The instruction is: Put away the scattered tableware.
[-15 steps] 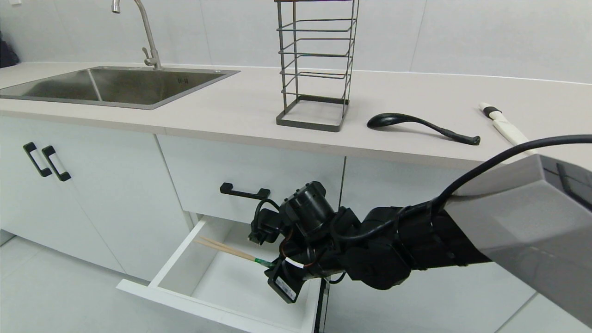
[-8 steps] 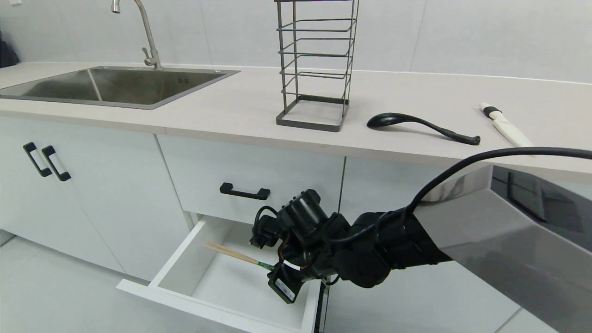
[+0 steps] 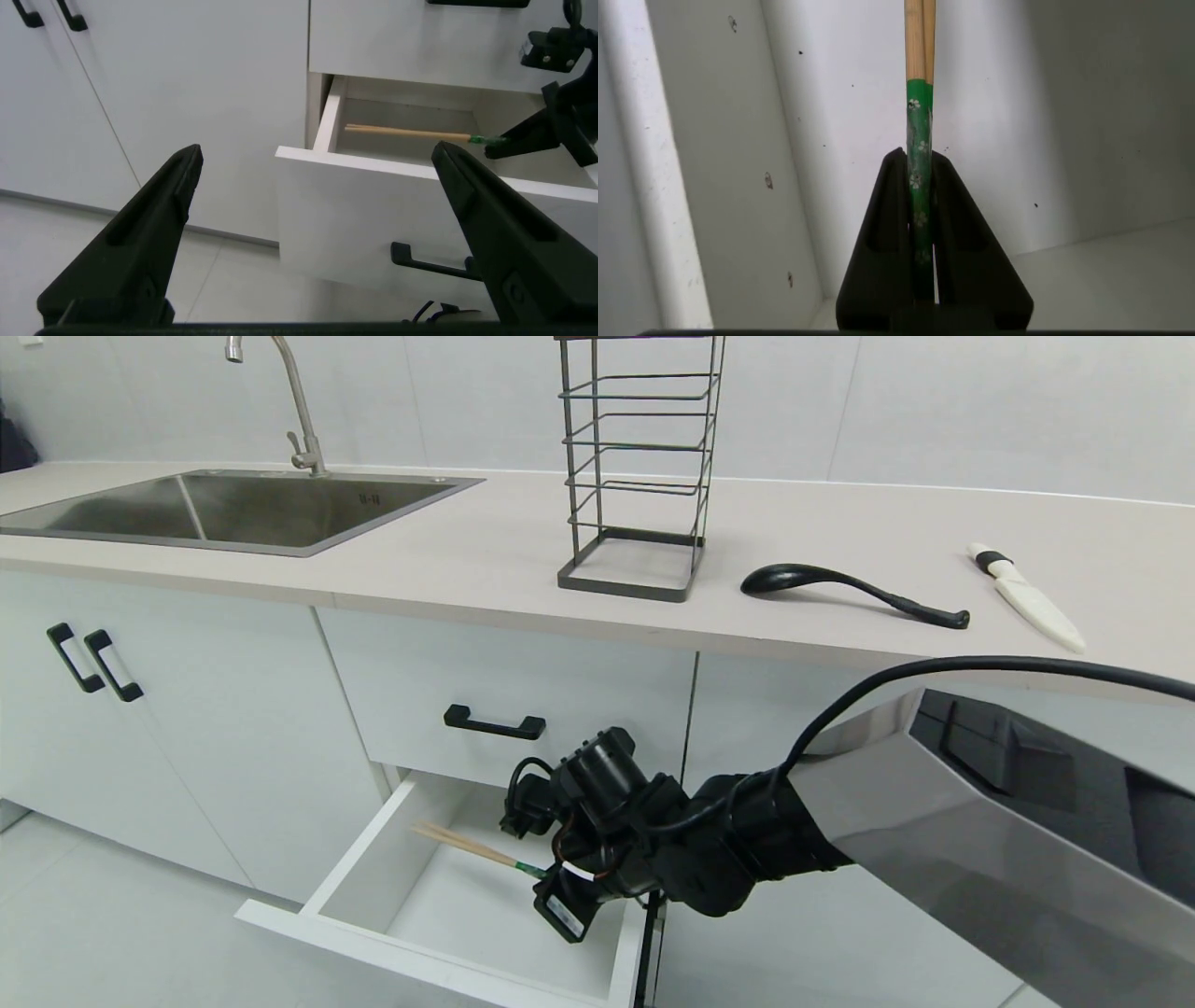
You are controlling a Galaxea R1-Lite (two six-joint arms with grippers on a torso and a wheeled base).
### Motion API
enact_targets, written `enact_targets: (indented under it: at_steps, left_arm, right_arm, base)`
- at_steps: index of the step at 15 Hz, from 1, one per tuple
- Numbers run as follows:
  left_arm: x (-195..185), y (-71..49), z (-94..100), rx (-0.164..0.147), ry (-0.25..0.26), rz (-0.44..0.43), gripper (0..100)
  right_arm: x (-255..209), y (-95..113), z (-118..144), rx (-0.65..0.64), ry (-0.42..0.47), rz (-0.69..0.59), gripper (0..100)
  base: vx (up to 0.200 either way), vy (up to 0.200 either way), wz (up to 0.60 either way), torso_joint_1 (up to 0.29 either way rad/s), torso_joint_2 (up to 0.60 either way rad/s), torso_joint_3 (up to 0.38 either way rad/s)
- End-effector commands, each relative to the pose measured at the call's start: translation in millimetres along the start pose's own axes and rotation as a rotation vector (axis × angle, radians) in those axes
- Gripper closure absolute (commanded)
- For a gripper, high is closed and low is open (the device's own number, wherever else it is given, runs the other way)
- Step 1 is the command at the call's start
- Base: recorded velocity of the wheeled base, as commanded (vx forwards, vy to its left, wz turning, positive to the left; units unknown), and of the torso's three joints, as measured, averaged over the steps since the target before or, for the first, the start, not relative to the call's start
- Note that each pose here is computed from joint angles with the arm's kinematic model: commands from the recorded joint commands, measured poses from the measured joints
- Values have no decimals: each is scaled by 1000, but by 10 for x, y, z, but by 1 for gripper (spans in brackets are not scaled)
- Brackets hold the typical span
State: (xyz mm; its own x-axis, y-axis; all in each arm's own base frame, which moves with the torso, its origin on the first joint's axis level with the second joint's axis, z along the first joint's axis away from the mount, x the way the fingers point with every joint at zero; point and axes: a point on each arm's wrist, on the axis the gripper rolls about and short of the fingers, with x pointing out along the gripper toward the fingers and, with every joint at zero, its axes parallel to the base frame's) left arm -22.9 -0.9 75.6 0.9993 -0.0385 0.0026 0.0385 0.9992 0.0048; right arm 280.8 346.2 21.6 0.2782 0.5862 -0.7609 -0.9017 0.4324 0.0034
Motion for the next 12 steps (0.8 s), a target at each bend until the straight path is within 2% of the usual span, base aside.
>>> enact_targets:
  at_steps: [1,12]
  left_arm:
    - [1,0,1,0,1,0,0]
    - [1,0,1,0,1,0,0]
  right_arm:
    - [75,-5,-18,0,7,2,100]
    - [355,-25,-42,31,4,-32,100]
  base:
    - [0,0,0,0,0,0]
    - [0,0,0,0,0,0]
